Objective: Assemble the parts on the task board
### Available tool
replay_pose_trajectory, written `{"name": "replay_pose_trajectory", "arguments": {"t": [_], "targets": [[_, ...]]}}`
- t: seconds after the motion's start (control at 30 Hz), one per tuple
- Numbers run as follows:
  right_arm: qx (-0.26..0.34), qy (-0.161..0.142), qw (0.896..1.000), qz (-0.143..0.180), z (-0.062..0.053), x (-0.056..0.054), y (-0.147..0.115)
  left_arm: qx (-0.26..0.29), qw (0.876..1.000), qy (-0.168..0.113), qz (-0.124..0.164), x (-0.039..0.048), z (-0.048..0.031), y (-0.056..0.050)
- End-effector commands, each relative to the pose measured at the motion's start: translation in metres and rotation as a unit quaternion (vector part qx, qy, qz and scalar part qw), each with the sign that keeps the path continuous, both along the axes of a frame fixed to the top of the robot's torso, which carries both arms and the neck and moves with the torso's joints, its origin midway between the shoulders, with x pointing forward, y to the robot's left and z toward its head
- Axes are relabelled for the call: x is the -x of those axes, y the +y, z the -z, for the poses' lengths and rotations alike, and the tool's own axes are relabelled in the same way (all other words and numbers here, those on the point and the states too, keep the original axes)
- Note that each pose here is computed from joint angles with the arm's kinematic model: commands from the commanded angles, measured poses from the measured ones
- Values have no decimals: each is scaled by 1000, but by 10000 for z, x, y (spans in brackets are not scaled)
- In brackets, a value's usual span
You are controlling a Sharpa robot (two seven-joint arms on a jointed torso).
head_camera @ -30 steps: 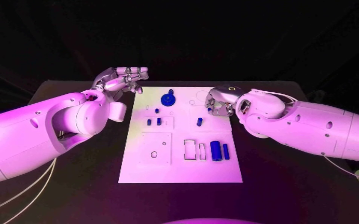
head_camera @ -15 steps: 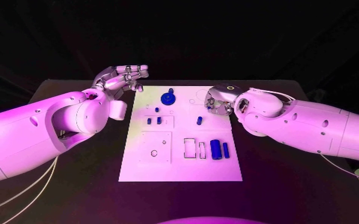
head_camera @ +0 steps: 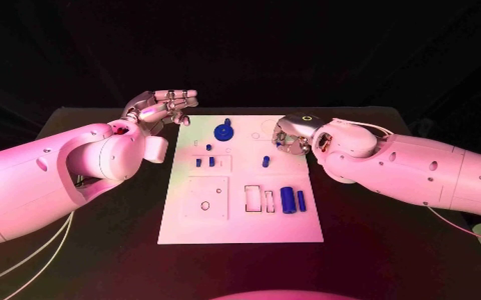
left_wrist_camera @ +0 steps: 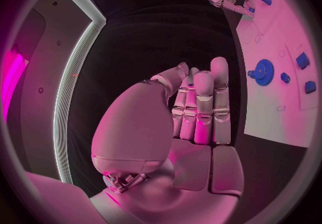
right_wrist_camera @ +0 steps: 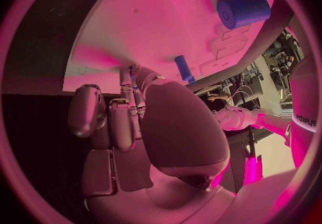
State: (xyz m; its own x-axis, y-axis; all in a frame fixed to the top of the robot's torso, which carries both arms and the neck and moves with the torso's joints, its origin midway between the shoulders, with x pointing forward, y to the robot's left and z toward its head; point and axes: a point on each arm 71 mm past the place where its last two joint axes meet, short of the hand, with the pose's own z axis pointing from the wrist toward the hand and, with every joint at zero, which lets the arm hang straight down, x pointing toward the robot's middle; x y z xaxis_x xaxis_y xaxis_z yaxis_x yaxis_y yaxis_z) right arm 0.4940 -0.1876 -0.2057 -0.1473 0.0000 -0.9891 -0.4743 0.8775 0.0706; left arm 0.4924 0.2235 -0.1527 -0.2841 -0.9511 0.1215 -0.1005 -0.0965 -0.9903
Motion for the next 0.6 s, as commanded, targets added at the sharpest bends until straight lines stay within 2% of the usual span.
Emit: {"name": "replay_pose_trajectory", "arguments": {"t": [0.03, 0.6], "targets": [[4, 5, 1000, 6, 73, 28, -11, -7, 1000, 3, 12, 6, 2, -22], [-35, -21, 999, 14, -36, 49, -52, -9, 1000, 7, 13, -4, 16, -19]]}}
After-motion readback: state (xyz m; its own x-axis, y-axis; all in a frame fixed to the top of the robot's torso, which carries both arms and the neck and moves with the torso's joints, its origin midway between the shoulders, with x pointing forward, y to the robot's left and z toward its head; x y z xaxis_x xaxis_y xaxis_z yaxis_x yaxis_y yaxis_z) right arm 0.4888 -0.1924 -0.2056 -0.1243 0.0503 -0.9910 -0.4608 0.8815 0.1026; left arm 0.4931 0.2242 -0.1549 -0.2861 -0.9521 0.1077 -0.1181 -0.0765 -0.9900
